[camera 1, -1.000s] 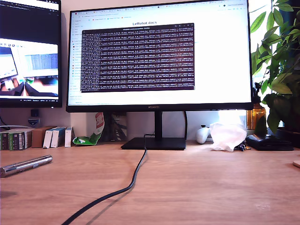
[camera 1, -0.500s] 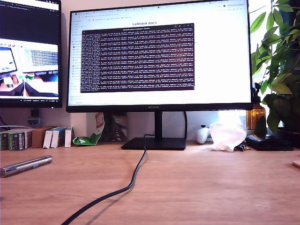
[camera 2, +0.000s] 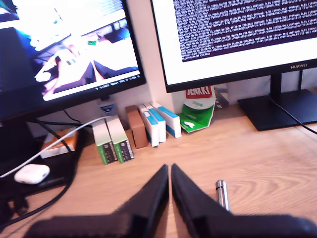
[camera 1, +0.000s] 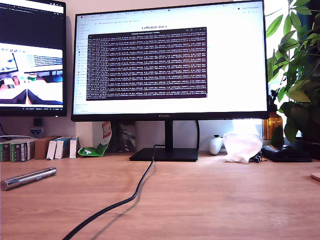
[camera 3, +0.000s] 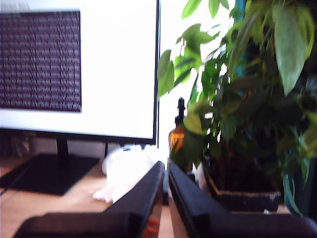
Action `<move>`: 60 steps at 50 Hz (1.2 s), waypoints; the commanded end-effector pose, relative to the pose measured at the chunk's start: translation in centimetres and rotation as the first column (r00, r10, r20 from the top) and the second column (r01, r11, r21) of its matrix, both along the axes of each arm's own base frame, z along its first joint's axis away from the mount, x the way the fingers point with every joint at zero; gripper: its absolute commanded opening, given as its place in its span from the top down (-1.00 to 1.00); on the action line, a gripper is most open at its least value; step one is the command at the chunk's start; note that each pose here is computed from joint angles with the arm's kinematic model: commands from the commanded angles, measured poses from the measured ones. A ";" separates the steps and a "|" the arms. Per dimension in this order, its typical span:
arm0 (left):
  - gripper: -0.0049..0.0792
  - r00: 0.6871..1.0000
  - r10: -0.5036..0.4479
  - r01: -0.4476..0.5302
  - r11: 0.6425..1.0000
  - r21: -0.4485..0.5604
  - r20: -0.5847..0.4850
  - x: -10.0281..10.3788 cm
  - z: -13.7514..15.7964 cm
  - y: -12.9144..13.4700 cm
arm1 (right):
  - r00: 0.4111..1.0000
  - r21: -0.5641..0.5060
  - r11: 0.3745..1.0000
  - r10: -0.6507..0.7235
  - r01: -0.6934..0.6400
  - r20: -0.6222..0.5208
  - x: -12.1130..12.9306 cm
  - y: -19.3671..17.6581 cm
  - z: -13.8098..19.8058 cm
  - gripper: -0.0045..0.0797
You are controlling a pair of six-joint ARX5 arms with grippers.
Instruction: Pick the metallic laser pointer with your right arm, pass it to your left arm, then place it down to the left side of the table
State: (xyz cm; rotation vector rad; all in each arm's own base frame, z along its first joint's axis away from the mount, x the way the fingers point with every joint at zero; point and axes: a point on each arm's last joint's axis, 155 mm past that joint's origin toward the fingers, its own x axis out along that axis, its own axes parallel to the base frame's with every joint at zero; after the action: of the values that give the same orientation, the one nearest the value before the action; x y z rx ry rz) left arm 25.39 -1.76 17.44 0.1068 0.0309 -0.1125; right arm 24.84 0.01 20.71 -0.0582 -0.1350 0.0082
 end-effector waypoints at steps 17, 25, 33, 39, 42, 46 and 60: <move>0.93 0.994 0.026 -0.033 0.997 -0.071 -0.102 -0.6 -3.9 0.5 | 0.994 -0.003 1.000 -0.003 0.003 -0.105 0.4 -0.1 -3.5 0.92; 0.93 0.975 0.133 -0.163 0.972 -0.169 -0.178 -0.6 -6.4 2.5 | 0.988 0.010 1.000 -0.010 0.012 -0.153 0.4 -0.3 -4.7 0.92; 0.93 0.960 0.181 -0.225 0.953 -0.205 -0.214 -0.8 -7.3 3.4 | 0.975 0.008 0.999 -0.041 0.043 -0.218 0.3 -0.9 -6.4 0.92; 0.93 0.960 0.169 -0.222 0.947 -0.232 -0.225 -0.8 -7.4 3.1 | 0.969 0.018 0.999 -0.037 0.043 -0.244 0.2 -0.8 -7.0 0.92; 0.93 0.960 0.153 -0.209 0.949 -0.234 -0.235 -0.8 -7.7 2.8 | 0.961 0.022 0.999 -0.033 0.040 -0.274 0.1 -0.7 -7.8 0.92; 0.93 0.956 0.152 -0.212 0.950 -0.228 -0.253 -0.8 -8.1 2.8 | 0.955 0.035 0.998 -0.032 0.044 -0.294 0.1 -0.8 -8.3 0.92; 0.93 0.956 0.152 -0.211 0.950 -0.229 -0.252 -0.7 -8.1 2.8 | 0.956 0.108 0.993 -0.022 0.055 -0.292 0.1 -0.8 -8.3 0.92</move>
State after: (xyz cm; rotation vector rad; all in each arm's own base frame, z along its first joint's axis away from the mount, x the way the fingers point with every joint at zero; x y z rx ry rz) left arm 24.75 1.05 11.26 -0.1618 0.2111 0.0545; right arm 24.84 -0.53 13.14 0.0528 0.1553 -0.0209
